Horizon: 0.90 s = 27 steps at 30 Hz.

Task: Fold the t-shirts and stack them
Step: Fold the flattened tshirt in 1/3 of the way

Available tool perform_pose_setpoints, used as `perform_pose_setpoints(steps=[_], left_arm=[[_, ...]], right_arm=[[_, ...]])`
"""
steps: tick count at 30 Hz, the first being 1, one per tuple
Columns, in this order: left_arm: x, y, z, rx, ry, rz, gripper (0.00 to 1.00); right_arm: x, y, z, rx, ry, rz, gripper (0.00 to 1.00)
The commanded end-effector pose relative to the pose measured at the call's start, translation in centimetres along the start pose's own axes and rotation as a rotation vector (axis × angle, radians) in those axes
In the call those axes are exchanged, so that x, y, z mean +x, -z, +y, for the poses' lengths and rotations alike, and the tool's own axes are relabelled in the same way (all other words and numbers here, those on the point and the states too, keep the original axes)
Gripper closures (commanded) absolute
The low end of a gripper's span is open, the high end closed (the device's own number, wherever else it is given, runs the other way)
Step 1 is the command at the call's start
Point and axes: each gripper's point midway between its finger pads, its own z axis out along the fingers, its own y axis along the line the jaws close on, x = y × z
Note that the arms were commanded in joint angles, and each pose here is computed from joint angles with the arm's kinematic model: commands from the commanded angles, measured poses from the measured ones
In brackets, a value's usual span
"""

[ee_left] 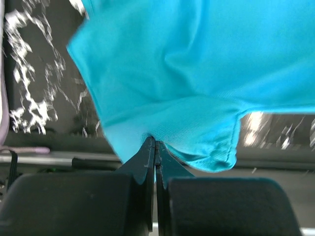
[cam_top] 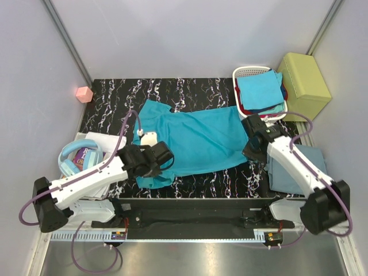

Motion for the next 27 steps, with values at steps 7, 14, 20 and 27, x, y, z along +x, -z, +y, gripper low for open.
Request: perform_pose_setpoints(steps=[7,14,20,27], left_arm=[[-6.5,-3.8,1.9,-0.13,0.055,-0.083,1.0],[-9.4,-6.9,3.2,-0.188,0.074,-0.08,1.0],[-10.4,-9.4,2.9,-0.221,0.056,-0.045,1.0],[-10.6,-11.6,2.5,-0.234,0.044,-0.018,1.0]], right_arm=[[-4.5,-4.7,5.4,0.047,0.071,-0.039,1.0],[-7.5,-6.8,5.8,0.083,0.036,-0.057,1.0],[-9.4,-7.8,6.7,0.101,0.003,-0.075,1.0],[-10.9,-10.1,8.7,0.124,0.01,-0.074,1.0]])
